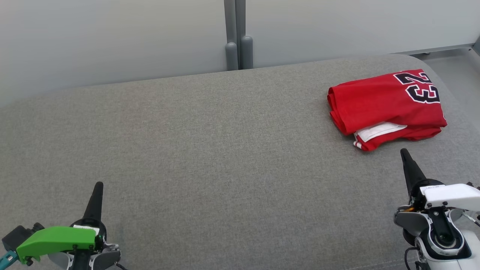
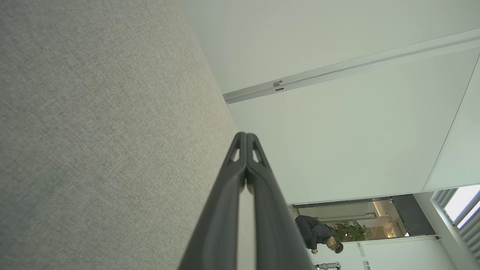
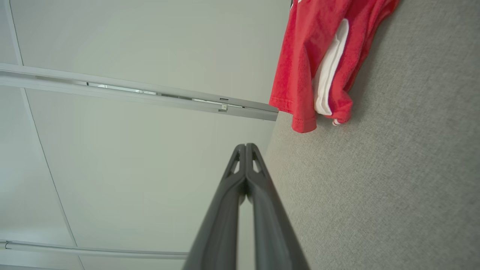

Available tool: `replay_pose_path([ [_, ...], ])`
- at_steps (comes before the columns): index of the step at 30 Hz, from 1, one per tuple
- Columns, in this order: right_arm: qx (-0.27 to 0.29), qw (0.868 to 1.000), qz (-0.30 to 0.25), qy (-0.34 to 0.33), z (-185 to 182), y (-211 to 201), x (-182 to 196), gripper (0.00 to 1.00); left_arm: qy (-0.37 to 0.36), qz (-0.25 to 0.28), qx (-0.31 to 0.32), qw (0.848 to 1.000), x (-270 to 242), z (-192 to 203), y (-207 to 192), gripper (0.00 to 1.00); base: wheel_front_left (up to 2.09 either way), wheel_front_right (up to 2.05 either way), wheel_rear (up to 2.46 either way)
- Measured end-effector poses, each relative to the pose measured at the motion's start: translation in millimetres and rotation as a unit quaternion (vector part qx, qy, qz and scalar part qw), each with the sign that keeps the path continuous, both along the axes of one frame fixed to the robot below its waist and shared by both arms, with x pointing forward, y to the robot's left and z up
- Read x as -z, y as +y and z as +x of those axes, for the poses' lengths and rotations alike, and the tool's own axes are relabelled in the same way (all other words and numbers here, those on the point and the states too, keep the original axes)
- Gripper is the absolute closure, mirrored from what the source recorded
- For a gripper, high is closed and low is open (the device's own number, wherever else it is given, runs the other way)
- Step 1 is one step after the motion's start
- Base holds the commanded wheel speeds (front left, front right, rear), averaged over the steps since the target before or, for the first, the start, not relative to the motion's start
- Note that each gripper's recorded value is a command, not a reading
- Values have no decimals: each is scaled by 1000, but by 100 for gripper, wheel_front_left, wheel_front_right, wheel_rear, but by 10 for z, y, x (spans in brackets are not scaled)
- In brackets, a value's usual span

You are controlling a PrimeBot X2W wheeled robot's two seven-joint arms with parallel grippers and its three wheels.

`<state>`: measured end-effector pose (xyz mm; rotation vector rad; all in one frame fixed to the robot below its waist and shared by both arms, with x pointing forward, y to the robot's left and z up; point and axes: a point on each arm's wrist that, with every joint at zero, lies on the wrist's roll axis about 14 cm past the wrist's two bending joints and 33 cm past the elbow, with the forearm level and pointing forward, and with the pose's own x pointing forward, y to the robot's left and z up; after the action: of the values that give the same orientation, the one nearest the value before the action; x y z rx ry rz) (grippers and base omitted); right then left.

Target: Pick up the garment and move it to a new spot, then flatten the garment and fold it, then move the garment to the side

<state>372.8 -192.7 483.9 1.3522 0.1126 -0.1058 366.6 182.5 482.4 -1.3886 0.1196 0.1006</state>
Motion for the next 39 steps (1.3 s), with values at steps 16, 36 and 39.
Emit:
replay_pose_path([
  [16,22,994,108,-23,19,-133,-83,100,-22,-94,3,995,-108,76,6,100,0,0,0],
  [36,24,993,111,-28,24,-137,-101,100,-24,-95,2,995,-110,79,14,100,0,0,0],
  [39,24,993,111,-29,24,-137,-103,100,-23,-95,2,995,-108,79,15,100,0,0,0],
])
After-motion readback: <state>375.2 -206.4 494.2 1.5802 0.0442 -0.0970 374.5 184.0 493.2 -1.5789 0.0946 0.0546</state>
